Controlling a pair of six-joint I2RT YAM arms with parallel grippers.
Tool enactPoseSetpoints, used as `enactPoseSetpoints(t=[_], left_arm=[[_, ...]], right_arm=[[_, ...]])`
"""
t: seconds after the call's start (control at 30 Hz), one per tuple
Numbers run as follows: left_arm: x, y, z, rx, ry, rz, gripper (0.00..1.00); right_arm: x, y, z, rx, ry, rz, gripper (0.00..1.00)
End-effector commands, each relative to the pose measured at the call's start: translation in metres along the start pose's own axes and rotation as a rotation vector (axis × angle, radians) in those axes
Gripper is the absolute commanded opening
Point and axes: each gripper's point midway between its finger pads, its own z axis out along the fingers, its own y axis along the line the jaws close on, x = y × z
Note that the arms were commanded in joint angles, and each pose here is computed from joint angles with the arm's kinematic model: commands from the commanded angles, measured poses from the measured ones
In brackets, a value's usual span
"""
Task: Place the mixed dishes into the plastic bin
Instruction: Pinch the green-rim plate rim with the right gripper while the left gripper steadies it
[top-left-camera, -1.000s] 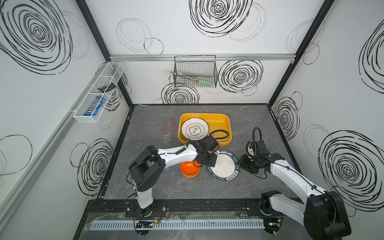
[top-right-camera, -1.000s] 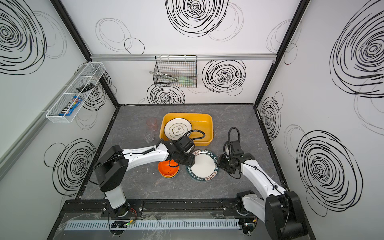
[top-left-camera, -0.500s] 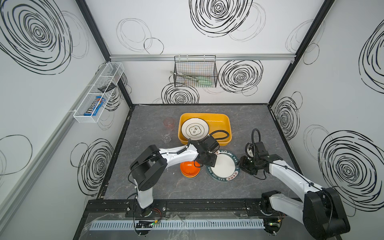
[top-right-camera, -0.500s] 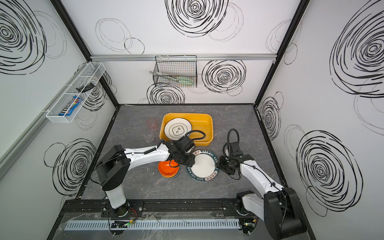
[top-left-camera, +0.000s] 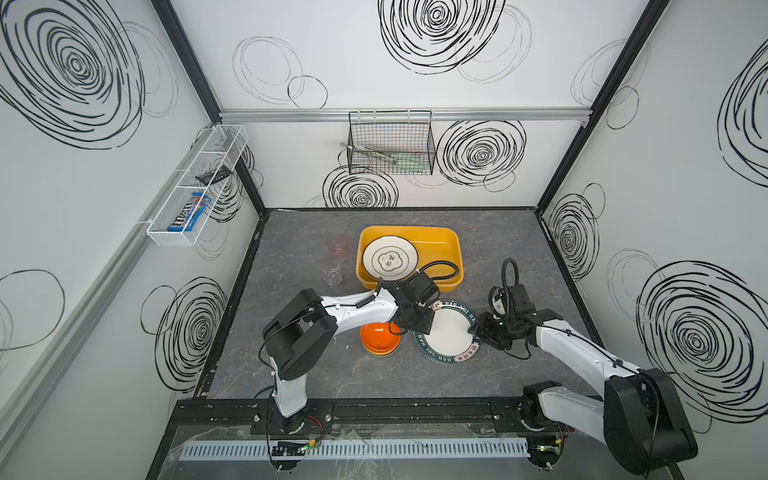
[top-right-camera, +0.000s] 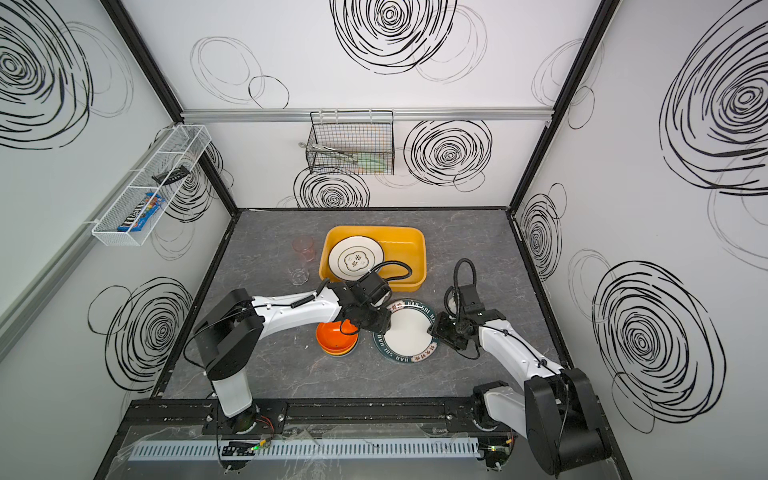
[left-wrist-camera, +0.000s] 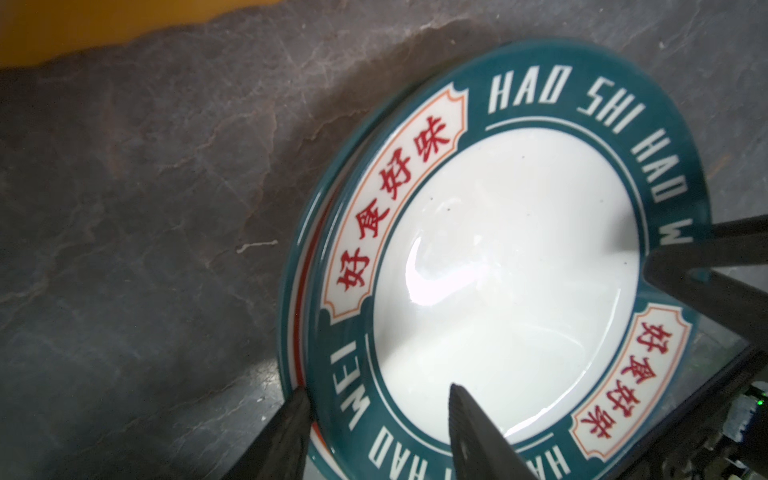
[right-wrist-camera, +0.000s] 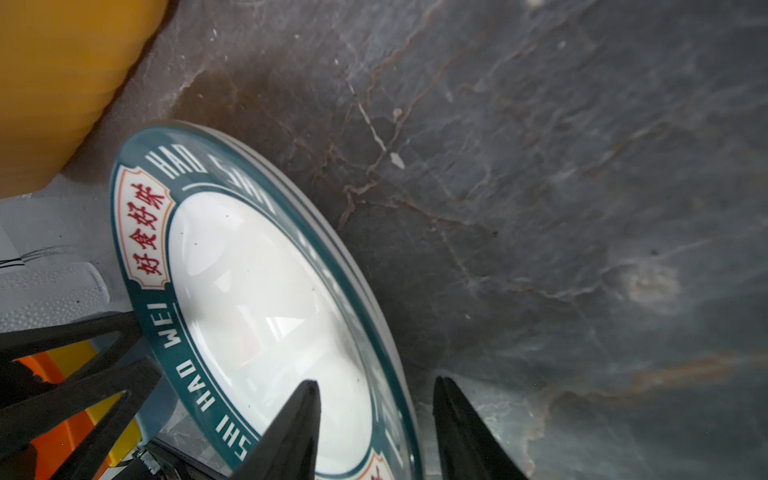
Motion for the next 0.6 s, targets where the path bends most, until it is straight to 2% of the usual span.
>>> enactPoseSetpoints(t=[0.0,0.57], left_arm=[[0.0035,-0.006,0.0066,0.015,0.021,0.009,0.56],[0.0101,-0.0152,0.0124,0.04,0.046,0.032,0.51]], right_arm=[[0.0027,-0.0033,0.0028,-0.001,0.008,0.017,0.49],[0.0035,-0.0097,-0.0015,0.027,-0.016,0.028,0.51]])
